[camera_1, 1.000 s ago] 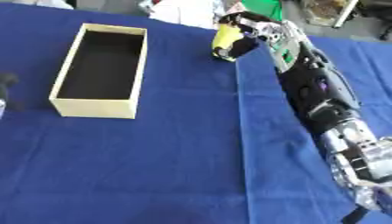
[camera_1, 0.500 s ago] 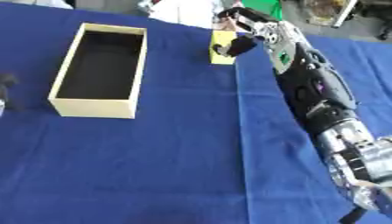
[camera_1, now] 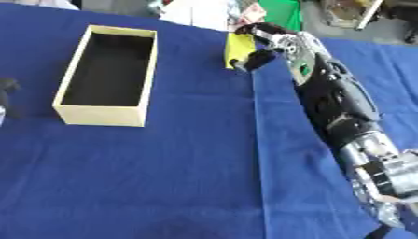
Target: Pick up objects on the table and place them in the box.
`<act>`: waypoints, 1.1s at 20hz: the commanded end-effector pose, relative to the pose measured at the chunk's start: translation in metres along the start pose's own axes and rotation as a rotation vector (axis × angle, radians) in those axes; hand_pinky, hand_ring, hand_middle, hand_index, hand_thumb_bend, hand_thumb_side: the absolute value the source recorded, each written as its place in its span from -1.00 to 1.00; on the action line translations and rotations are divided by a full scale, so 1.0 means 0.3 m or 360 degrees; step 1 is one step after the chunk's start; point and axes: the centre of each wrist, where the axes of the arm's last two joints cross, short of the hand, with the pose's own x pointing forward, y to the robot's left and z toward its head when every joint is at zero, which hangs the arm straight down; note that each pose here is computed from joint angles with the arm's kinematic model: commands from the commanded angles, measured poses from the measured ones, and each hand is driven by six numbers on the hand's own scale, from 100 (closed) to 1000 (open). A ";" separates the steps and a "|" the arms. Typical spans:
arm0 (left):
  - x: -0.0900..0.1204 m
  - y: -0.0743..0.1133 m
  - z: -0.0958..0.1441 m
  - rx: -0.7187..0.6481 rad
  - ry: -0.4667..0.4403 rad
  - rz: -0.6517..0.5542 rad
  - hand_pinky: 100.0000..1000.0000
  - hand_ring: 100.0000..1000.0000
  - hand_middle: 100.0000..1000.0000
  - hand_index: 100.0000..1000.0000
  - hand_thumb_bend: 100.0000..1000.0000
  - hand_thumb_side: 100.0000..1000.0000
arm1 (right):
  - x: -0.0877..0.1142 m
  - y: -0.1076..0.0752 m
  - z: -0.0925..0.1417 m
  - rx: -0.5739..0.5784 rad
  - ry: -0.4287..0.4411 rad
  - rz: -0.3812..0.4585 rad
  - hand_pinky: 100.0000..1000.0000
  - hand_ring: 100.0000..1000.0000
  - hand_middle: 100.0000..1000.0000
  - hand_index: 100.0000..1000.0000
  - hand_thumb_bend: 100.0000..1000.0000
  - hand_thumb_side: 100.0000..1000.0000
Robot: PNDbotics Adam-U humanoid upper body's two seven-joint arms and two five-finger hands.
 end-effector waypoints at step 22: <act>0.029 -0.004 -0.012 -0.0024 -0.0055 -0.0002 -0.01 0.62 0.34 0.32 -1.00 -0.68 | 0.342 -0.177 0.000 -0.0270 -0.0696 0.0252 0.62 0.66 -0.25 0.49 -1.00 -1.00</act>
